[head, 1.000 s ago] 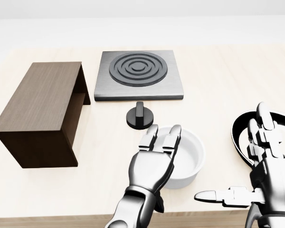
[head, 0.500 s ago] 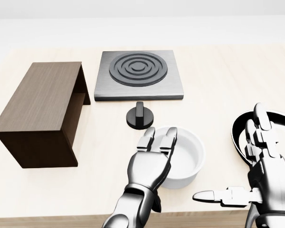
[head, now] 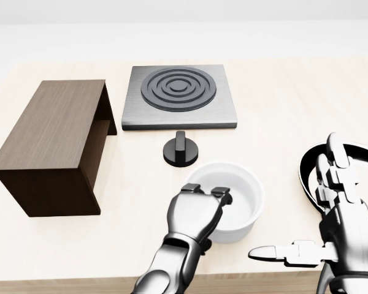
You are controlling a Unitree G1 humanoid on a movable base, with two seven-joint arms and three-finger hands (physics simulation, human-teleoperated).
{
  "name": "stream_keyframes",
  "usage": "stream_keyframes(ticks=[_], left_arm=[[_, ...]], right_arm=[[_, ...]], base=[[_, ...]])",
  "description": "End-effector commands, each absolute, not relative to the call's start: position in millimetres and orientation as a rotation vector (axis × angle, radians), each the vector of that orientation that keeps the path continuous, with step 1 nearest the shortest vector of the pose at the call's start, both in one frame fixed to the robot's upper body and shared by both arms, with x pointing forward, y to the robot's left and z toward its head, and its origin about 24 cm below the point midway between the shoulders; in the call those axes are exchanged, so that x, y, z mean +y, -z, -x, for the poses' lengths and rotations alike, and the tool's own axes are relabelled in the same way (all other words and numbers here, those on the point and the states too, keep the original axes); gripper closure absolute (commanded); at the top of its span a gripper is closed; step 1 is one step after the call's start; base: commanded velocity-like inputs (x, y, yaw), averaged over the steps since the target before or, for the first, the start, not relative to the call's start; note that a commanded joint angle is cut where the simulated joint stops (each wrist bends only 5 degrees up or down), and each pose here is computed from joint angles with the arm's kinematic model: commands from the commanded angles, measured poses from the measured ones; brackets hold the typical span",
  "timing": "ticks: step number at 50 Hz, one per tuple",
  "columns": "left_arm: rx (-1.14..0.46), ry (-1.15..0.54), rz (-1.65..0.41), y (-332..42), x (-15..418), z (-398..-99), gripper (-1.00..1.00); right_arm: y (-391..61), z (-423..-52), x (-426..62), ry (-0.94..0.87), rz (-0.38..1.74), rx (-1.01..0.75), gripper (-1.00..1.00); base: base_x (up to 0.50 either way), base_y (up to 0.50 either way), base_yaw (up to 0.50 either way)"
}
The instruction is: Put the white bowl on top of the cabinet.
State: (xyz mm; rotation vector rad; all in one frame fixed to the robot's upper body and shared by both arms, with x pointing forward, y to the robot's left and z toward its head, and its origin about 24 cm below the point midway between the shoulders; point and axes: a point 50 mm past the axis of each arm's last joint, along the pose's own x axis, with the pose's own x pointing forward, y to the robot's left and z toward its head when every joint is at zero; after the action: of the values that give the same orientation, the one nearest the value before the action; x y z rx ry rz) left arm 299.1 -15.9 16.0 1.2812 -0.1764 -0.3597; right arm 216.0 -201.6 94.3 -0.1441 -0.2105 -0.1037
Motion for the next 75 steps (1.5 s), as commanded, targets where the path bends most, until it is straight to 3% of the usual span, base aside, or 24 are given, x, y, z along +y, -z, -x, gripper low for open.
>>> stream_keyframes(ticks=[1, 27, 36, 75], left_arm=[[-0.123, 0.39, -1.272, -4.3, -14.7, -294.8, 1.0], [-0.14, 0.369, -1.256, -13.1, -12.8, -298.2, 1.0], [-0.214, 0.288, -1.189, -46.0, -4.8, -303.5, 1.0], [-0.351, 0.267, -1.219, -108.1, -2.8, -300.7, 1.0]], right_arm=[[-95.3, -215.7, -202.3, 0.105, 0.142, -0.212, -1.0], [-97.0, -214.6, -203.5, 0.105, 0.134, -0.213, -1.0], [-95.9, -213.7, -201.2, 0.101, 0.137, -0.211, -1.0], [-90.2, -214.4, -193.4, 0.077, 0.15, -0.202, -1.0]], base=[[0.0, 0.0, 0.0], [0.0, 0.0, 0.0], [0.0, 0.0, 0.0], [0.0, 0.0, 0.0]])
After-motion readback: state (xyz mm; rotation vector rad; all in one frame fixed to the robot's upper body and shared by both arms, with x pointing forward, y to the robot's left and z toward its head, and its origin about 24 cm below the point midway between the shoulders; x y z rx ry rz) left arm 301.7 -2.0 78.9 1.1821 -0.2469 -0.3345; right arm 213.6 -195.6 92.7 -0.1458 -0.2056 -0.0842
